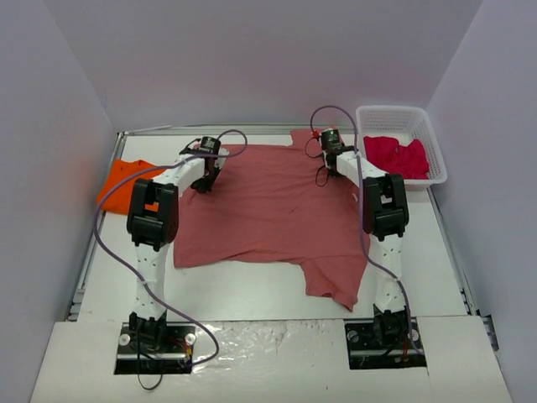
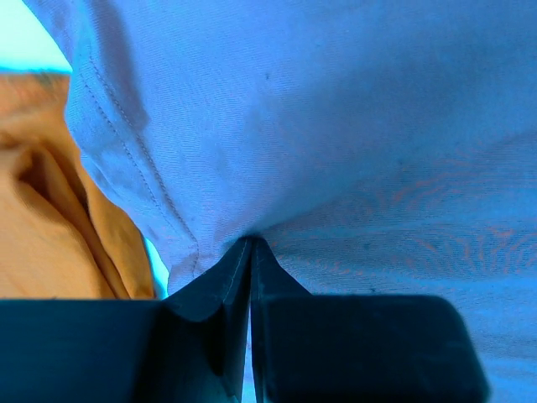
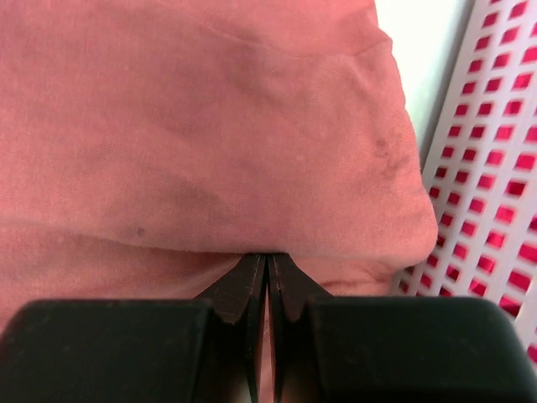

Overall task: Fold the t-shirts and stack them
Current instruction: Flatten out the tshirt

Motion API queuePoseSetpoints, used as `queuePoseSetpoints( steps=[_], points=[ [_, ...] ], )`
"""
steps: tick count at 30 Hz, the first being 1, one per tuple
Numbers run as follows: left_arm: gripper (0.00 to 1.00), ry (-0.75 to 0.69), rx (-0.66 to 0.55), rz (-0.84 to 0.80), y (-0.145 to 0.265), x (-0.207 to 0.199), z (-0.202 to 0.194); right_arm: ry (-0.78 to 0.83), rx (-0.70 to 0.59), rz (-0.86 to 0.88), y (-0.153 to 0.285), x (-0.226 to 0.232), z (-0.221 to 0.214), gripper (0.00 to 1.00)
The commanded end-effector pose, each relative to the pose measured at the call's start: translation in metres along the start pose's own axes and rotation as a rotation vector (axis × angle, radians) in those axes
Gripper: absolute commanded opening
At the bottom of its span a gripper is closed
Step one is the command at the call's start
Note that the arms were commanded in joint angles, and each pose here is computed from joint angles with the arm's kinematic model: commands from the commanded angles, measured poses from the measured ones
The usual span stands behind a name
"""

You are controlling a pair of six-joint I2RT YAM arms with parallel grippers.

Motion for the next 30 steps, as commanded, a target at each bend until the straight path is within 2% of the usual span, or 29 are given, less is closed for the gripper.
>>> queuePoseSetpoints(
  steps=[1, 10, 19, 25, 26, 28, 30],
  points=[
    [0.02, 0.030, 0.008, -0.007, -0.008, 0.001, 0.007, 0.010, 0.135, 0.019, -0.025, 0.003, -0.029, 0.00],
    [0.02, 0.062, -0.015, -0.038, -0.014, -0.003, 0.020, -0.022, 0.084, 0.006, -0.045, -0.002, -0.005, 0.00],
    [0.02, 0.050, -0.012, 0.028, -0.015, 0.009, 0.029, -0.019, 0.061, 0.013, -0.056, 0.000, 0.008, 0.00],
    [0.03, 0.046, -0.106, 0.085, 0.028, 0.027, 0.050, -0.032, -0.010, 0.038, -0.028, -0.012, 0.031, 0.00],
    [0.04, 0.048, -0.131, 0.097, 0.037, 0.030, 0.056, -0.041, -0.037, 0.039, -0.018, -0.016, 0.040, 0.00],
    [0.13, 0.037, -0.171, 0.110, 0.051, 0.031, 0.064, -0.052, -0.067, 0.015, -0.008, -0.021, 0.051, 0.00],
    [0.14, 0.015, -0.205, 0.160, 0.069, 0.032, 0.074, -0.027, -0.097, -0.006, 0.006, -0.019, 0.064, 0.00]
  ],
)
Point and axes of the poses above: each gripper's point midway between its finger pads, its own y axis back along the fingers, its own x axis along the line the jaws close on, z = x × y, the point moved 8 cm from there along y, back along the fingers, and after that the axes turned 7 degrees about -y, right-handed, at the moved point
